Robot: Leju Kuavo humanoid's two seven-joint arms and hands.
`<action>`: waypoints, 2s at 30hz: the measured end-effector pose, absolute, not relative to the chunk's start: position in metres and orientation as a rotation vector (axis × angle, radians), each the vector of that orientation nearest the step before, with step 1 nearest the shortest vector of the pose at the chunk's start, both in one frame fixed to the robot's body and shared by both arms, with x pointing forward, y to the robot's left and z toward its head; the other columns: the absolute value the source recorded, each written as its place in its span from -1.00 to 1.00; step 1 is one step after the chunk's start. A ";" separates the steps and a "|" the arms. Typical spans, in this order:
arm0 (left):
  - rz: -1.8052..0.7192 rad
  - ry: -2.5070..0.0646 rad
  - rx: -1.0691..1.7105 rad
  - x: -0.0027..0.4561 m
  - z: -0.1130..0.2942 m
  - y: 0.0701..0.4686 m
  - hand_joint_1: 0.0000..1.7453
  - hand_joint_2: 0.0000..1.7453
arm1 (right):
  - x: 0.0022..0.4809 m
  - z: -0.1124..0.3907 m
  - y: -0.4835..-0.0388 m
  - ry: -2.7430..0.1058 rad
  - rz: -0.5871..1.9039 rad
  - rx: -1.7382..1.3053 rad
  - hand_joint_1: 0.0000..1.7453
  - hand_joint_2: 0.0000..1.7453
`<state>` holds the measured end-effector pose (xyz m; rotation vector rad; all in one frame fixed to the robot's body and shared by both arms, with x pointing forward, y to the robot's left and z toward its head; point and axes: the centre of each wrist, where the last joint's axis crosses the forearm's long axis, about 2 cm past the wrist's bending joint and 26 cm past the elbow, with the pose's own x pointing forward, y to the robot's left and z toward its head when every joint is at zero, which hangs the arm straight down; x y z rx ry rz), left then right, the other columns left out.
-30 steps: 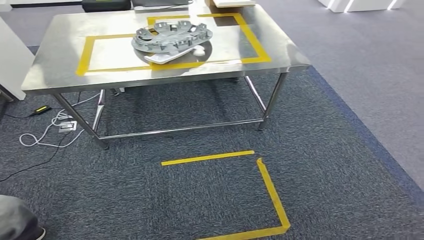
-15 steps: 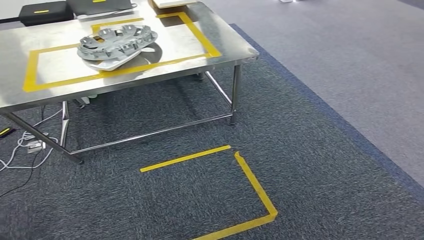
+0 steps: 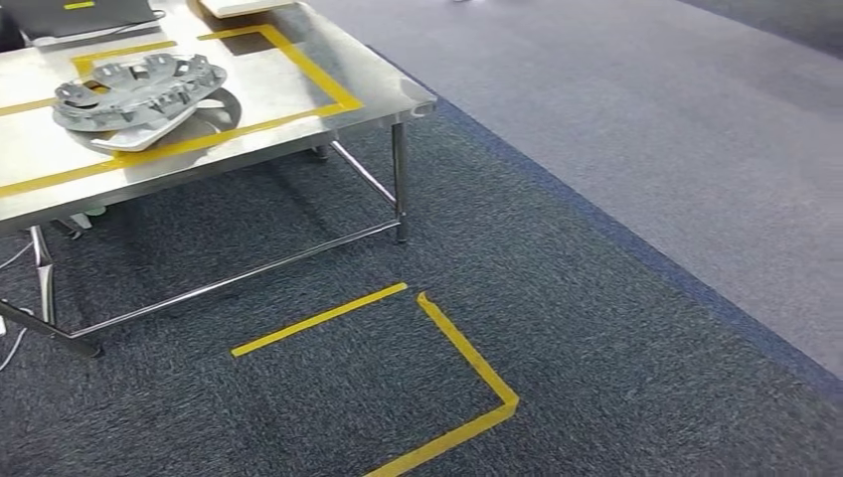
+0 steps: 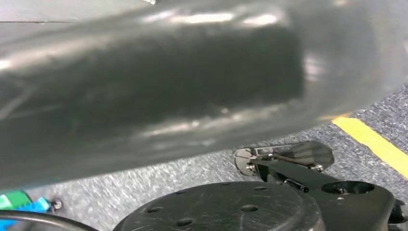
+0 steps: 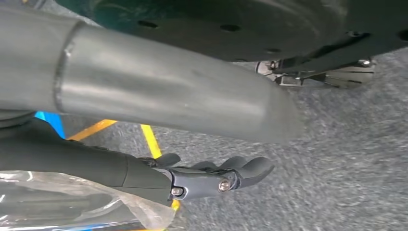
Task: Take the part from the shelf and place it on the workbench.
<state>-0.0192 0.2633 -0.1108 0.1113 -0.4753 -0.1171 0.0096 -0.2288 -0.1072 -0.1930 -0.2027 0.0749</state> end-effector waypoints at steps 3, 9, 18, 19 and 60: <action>-0.120 -0.473 0.115 -0.015 -0.111 0.266 -1.00 -1.00 | 0.010 -0.108 -0.231 -0.205 0.093 -0.193 -1.00 -1.00; -0.056 -0.480 0.181 0.003 -0.111 0.269 -1.00 -1.00 | 0.014 -0.108 -0.229 -0.197 0.127 -0.183 -1.00 -1.00; 0.088 -0.557 0.266 0.076 -0.104 0.259 -1.00 -1.00 | 0.034 -0.107 -0.226 -0.192 0.195 -0.166 -1.00 -1.00; 0.092 -0.562 0.267 0.080 -0.103 0.260 -1.00 -1.00 | 0.035 -0.107 -0.225 -0.192 0.194 -0.165 -1.00 -1.00; 0.168 -0.547 0.258 0.091 -0.099 0.233 -1.00 -1.00 | 0.027 -0.107 -0.221 -0.231 0.251 -0.179 -1.00 -1.00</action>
